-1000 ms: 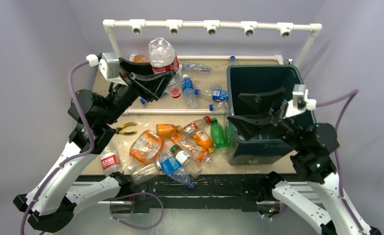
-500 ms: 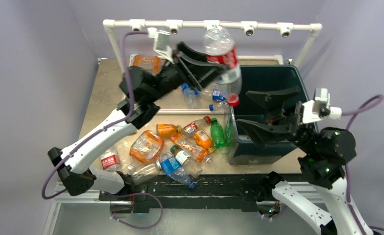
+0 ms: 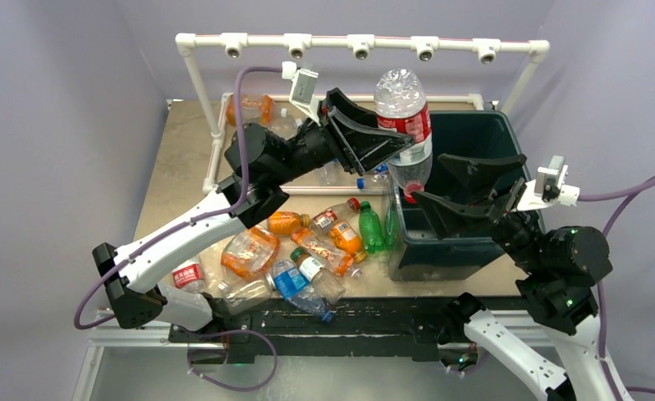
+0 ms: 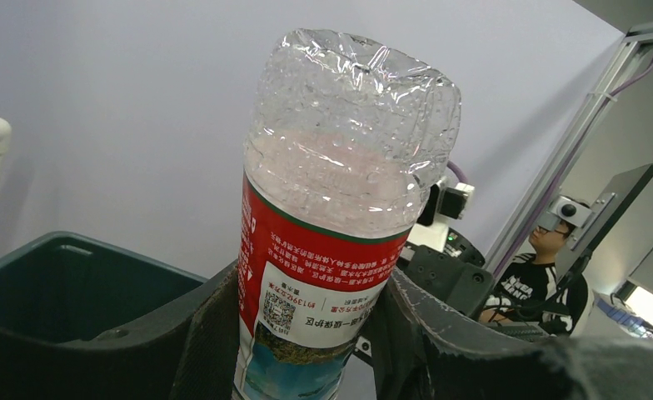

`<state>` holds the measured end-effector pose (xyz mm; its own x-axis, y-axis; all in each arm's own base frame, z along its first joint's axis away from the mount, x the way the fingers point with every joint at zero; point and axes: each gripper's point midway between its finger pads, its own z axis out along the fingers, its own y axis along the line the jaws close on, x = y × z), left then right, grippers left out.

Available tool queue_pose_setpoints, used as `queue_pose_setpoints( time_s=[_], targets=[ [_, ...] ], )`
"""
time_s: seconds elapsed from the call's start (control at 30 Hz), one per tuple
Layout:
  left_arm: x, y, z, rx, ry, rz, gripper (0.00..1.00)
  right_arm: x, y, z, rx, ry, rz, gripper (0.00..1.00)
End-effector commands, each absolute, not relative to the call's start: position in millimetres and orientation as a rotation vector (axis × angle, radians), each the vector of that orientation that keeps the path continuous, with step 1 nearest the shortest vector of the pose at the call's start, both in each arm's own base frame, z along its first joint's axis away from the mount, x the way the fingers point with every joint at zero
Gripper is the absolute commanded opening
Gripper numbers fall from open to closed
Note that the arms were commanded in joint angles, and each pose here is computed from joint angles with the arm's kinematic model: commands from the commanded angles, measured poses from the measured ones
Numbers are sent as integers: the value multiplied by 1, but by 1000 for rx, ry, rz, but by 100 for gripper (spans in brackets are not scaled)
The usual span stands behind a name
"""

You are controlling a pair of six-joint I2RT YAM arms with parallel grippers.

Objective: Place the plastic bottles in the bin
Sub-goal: Place the plastic bottle in the trash bin.

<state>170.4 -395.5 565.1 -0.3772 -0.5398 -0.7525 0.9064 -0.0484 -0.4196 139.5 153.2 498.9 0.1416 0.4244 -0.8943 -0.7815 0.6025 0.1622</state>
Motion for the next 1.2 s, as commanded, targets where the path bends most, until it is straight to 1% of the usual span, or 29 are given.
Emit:
queue_pose_setpoints(
  time_s=[0.0, 0.17, 0.23, 0.33, 0.37, 0.47, 0.53, 0.57, 0.6, 0.73, 0.87, 1.07, 1.17],
  targets=[
    [148, -375, 596, 460, 978, -1719, 0, 133, 162, 510, -434, 1083, 943, 98],
    [139, -386, 590, 480, 1005, -1754, 0, 144, 176, 511, -451, 1103, 984, 97],
    [135, -392, 586, 492, 1021, -1766, 0, 148, 179, 513, -445, 1104, 988, 90],
    [130, -400, 578, 513, 1042, -1767, 0, 147, 183, 518, -461, 1091, 1010, 73],
    [129, -401, 577, 518, 1045, -1763, 6, 146, 183, 518, -462, 1090, 1011, 67],
    [129, -397, 575, 511, 1048, -1733, 47, 146, 175, 522, -438, 1076, 978, 53],
    [132, -390, 573, 488, 1047, -1693, 67, 146, 167, 522, -410, 1071, 944, 47],
    [133, -384, 573, 477, 1041, -1671, 86, 146, 163, 523, -396, 1068, 926, 45],
    [135, -379, 572, 463, 1039, -1648, 92, 146, 159, 523, -382, 1066, 909, 44],
    [142, -355, 569, 403, 1040, -1546, 98, 158, 139, 520, -280, 1092, 815, 40],
    [156, -322, 553, 311, 1088, -1391, 99, 183, 104, 506, -67, 1149, 663, 42],
    [179, -261, 499, 177, 1213, -1105, 99, 210, 69, 464, 151, 1207, 501, 41],
    [187, -244, 466, 176, 1317, -974, 99, 222, 68, 443, 200, 1222, 485, 40]
  ],
)
